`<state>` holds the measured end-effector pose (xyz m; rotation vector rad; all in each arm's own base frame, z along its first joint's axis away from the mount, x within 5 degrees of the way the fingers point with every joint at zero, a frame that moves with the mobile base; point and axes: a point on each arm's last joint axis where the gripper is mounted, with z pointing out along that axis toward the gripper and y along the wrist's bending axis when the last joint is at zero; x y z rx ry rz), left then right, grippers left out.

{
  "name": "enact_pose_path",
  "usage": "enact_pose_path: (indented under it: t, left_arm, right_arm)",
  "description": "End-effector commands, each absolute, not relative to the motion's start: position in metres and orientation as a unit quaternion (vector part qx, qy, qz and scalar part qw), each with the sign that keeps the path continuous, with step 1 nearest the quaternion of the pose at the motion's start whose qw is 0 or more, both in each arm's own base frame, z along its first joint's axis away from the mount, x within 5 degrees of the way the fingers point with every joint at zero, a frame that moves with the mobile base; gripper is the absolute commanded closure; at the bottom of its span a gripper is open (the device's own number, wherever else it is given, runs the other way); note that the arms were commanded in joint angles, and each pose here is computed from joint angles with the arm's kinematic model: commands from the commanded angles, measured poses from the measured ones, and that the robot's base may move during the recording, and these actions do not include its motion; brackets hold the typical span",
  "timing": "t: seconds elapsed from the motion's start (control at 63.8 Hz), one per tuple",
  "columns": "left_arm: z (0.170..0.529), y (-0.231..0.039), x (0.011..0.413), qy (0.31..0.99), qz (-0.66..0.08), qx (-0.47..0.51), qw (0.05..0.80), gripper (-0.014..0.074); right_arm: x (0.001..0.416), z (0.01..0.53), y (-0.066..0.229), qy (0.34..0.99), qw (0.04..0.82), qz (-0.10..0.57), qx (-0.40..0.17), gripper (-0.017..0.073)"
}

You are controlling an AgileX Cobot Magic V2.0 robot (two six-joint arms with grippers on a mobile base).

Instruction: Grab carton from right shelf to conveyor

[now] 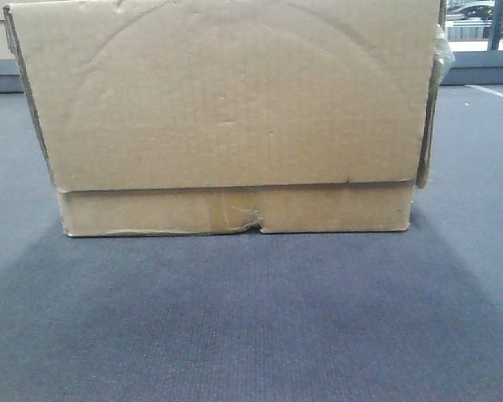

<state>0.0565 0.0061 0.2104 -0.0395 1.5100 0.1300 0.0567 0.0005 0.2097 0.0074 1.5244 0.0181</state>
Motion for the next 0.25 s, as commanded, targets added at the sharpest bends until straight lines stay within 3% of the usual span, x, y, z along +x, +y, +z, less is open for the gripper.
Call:
enact_pose_path:
  t: [0.0,0.235]
  left_arm:
    - [0.2132,0.0061,0.0558,0.675,0.060,-0.018,0.735,0.0589]
    - [0.2132,0.0061,0.0558,0.675,0.060,-0.018,0.735,0.0589]
  right_arm:
    - [0.0562,0.2123,0.0003,0.679,0.734,0.006,0.002,0.0632]
    - [0.0562,0.2123,0.0003,0.679,0.734,0.006,0.002,0.0632]
